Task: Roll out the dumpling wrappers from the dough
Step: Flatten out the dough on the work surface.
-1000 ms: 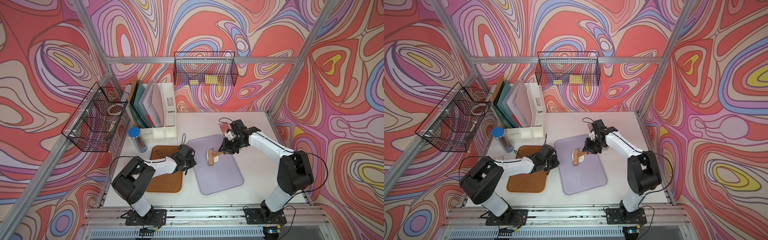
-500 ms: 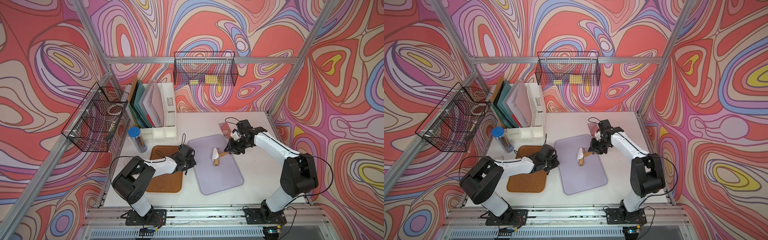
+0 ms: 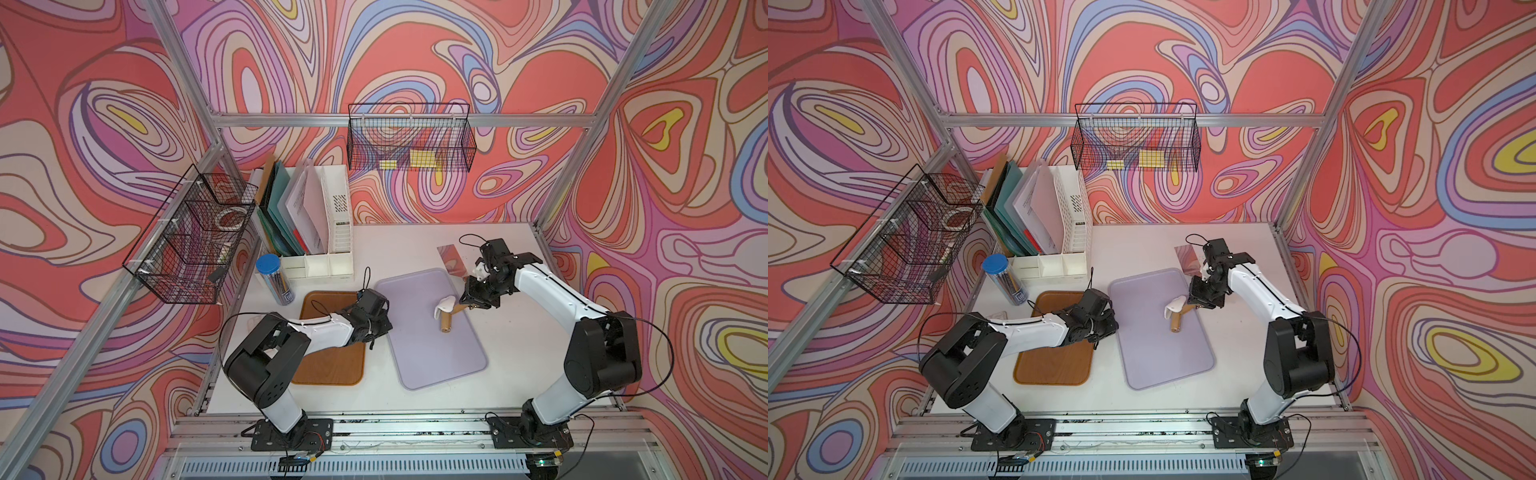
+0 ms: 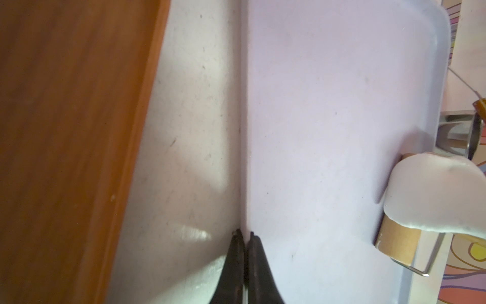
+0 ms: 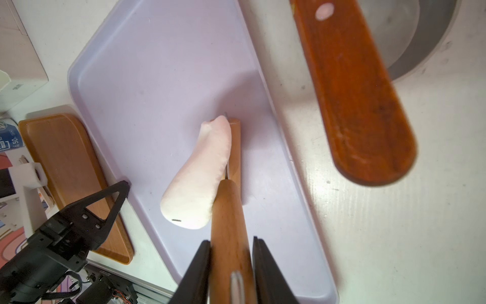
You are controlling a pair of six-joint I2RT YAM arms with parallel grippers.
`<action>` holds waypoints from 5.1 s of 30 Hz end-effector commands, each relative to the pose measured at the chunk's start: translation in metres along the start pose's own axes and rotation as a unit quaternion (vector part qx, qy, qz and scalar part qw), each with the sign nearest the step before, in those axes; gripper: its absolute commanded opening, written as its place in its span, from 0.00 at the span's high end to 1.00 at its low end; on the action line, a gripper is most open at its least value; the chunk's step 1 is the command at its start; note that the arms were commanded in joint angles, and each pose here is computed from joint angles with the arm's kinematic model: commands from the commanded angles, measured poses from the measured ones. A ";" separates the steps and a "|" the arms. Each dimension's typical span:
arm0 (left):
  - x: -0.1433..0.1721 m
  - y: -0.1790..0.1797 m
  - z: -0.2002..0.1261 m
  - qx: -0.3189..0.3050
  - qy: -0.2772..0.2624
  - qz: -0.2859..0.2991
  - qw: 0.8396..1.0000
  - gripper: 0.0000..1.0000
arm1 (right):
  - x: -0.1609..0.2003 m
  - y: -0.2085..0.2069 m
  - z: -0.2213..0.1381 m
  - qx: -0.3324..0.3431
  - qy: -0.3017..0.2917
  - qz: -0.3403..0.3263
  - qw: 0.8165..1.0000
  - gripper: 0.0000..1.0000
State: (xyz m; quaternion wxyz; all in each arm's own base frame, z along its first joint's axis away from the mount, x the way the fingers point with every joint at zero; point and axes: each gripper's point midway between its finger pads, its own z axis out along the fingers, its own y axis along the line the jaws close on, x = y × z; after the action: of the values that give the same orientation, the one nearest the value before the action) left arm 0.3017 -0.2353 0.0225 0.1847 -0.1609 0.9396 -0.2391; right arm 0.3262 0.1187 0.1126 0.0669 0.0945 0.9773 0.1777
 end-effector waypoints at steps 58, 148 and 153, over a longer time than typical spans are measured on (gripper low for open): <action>0.018 0.006 0.004 -0.016 0.032 0.021 0.999 1.00 | 0.023 0.084 0.102 -0.040 0.088 -0.060 0.993 1.00; 0.012 0.021 0.002 -0.027 0.023 0.002 0.999 1.00 | 0.053 -0.134 0.050 0.202 0.058 0.107 0.972 1.00; 0.012 0.019 0.003 -0.024 0.025 0.003 0.999 1.00 | 0.051 -0.131 0.045 0.198 0.056 0.102 0.973 1.00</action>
State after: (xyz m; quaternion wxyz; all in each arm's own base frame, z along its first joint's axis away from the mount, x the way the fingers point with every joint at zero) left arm 0.3023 -0.2359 0.0219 0.1884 -0.1537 0.9395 -0.2415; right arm 0.3410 0.1115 0.0942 0.0971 0.1684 0.9442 0.2658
